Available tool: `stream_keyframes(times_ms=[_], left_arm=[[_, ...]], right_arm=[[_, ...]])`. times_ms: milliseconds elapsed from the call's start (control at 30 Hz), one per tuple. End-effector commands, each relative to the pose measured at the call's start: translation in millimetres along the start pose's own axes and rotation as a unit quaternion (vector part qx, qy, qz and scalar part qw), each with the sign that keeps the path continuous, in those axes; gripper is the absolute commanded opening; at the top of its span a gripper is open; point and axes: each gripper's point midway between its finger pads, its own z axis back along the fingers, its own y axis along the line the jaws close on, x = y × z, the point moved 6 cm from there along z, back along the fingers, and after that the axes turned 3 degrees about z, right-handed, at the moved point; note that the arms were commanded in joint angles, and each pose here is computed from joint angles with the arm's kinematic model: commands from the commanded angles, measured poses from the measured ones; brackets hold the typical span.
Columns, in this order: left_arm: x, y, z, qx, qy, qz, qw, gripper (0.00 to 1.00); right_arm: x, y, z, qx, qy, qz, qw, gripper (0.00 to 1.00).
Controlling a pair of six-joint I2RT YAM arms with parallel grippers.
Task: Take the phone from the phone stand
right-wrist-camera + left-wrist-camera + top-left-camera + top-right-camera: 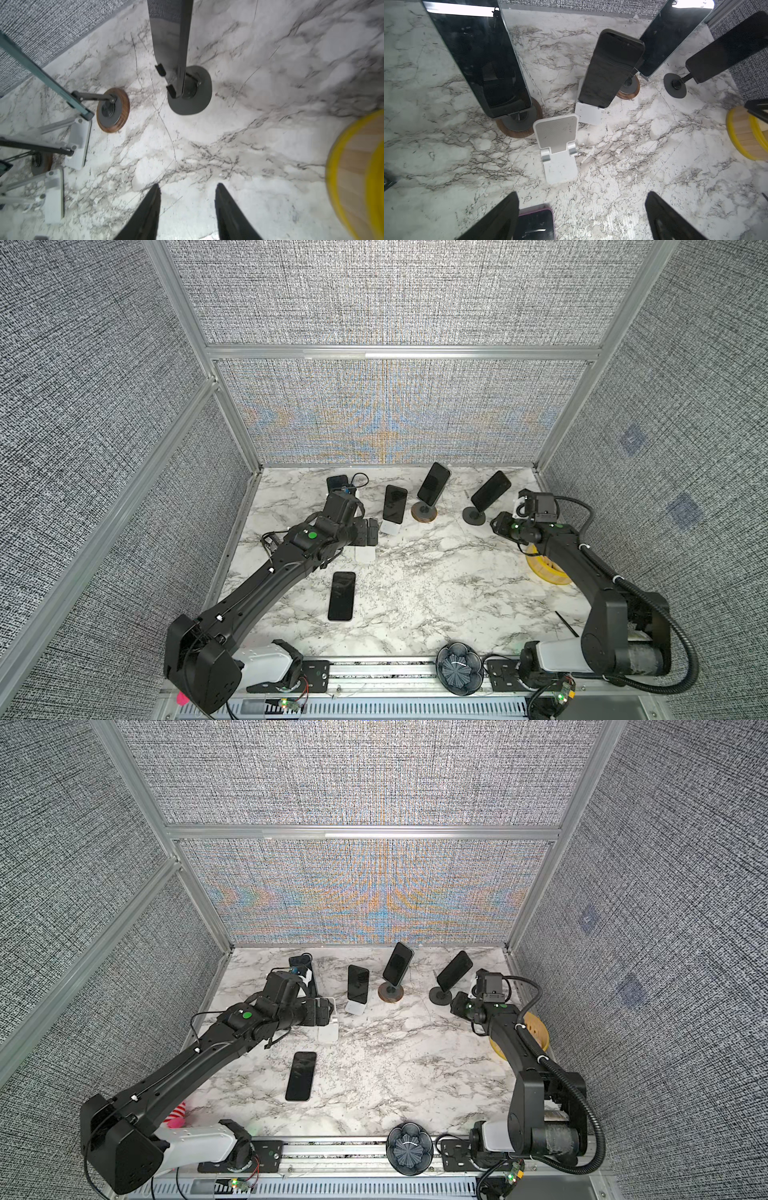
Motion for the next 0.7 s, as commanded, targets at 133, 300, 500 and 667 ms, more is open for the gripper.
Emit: stream_keyframes(times_ms=[133,300,500,667], left_arm=[[2.4,-7.1,-0.6,-0.025,-0.007,-0.009,1.0,0.96],[3.2,-16.0,-1.5,-0.051,-0.01,-0.009,0.999,0.96],[4.6,-21.8,-5.0,-0.06,-0.009,-0.013,0.998,0.96],[4.2,-22.5,-6.5,-0.061,-0.01,-0.013,0.998,0.96]], right_arm=[[-4.7,-21.6,-8.4,0.08,-0.024,-0.102,0.991,0.3],[1.2,-32.5,-25.4,0.142,-0.033,-0.14,0.979,0.33],[21.6,-22.6,-34.0,0.168,-0.081,-0.05,0.981,0.41],[36.3,-21.0,-40.5,0.16,-0.122,-0.003,0.979,0.42]])
